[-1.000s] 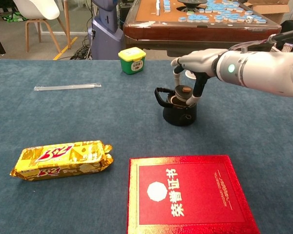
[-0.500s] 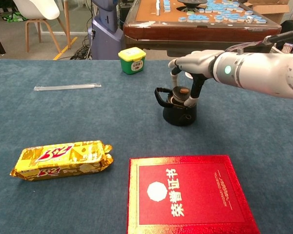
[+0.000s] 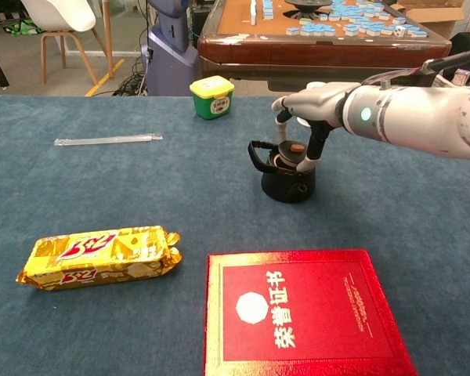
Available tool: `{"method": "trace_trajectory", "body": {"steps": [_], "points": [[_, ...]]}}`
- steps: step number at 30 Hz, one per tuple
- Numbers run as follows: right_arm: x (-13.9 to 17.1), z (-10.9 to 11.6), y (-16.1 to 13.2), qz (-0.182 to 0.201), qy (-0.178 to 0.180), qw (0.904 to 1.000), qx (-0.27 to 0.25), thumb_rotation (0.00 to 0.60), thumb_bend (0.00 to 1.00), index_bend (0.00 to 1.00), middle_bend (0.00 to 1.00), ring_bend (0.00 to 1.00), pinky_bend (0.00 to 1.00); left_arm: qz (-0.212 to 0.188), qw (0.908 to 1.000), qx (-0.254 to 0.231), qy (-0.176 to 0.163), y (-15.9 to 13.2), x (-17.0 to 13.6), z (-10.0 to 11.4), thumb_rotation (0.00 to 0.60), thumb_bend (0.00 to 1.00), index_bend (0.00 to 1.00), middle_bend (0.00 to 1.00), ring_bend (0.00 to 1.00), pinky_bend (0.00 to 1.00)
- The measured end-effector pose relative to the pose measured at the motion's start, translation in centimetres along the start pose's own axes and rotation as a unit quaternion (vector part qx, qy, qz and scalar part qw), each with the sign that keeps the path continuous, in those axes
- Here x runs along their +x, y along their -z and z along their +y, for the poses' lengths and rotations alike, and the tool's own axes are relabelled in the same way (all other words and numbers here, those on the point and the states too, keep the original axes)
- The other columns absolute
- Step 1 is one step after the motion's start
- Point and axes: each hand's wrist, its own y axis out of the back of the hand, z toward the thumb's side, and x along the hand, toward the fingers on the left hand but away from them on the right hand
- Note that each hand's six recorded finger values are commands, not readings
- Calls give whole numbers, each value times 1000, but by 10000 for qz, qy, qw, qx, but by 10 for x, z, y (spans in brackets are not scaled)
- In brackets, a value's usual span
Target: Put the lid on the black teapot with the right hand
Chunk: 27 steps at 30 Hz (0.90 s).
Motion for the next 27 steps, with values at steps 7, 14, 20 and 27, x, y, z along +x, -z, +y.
{"method": "trace_trajectory", "body": {"steps": [7, 14, 20, 27], "points": [[0, 2, 1, -13, 39, 10000, -28, 600, 223, 306, 0, 0, 0, -6, 10000, 5, -14, 0, 0, 1, 600, 297, 85, 0, 0, 0], [1, 5, 2, -4, 81, 9999, -84, 600, 207, 279, 0, 0, 0, 1, 10000, 10, -6, 0, 0, 1, 600, 297, 85, 0, 0, 0], [4, 7, 4, 1, 115, 9998, -143, 600, 207, 277, 0, 0, 0, 15, 10000, 23, -19, 0, 0, 2, 600, 296, 85, 0, 0, 0], [19, 19, 12, 6, 258, 9993, -266, 600, 207, 277, 0, 0, 0, 31, 10000, 51, -20, -1, 2, 3, 600, 297, 85, 0, 0, 0]]}}
